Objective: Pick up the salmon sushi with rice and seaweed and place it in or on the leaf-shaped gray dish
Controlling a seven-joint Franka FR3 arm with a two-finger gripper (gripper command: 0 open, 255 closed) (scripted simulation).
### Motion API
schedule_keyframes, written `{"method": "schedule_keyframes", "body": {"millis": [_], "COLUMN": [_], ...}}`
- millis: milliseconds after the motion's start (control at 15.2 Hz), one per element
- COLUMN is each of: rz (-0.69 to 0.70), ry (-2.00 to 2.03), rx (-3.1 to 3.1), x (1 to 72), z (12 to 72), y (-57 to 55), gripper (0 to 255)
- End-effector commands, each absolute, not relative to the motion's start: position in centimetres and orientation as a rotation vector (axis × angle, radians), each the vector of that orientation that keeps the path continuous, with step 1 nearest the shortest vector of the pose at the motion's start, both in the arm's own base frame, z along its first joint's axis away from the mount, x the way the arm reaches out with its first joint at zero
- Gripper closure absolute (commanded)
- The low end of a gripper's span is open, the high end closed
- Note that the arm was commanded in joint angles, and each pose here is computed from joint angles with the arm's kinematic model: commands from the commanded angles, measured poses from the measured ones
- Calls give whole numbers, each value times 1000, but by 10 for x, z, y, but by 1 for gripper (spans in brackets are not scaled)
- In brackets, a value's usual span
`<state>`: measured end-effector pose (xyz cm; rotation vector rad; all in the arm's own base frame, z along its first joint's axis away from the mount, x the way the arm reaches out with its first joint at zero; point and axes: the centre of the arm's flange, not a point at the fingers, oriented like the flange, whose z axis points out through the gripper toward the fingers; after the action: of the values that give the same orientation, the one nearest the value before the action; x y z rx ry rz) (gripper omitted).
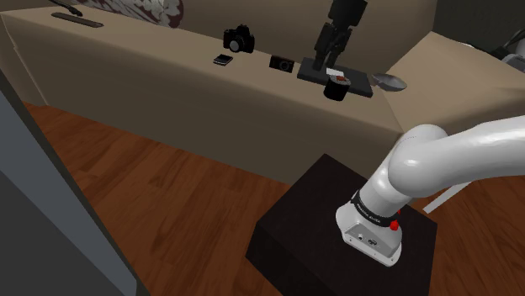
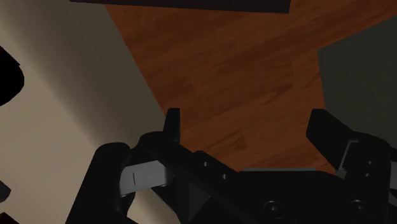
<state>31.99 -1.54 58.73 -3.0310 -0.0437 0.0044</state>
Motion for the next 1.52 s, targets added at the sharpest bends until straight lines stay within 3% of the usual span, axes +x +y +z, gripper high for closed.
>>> {"method": "schedule_keyframes", "body": {"millis": [0, 1452], "rz": [4, 163], "ry": [-44, -639], "rx": [-3031, -3010], "x": [320, 382], "z": [587, 510], "y": [-15, -259], "gripper": [0, 0]}}
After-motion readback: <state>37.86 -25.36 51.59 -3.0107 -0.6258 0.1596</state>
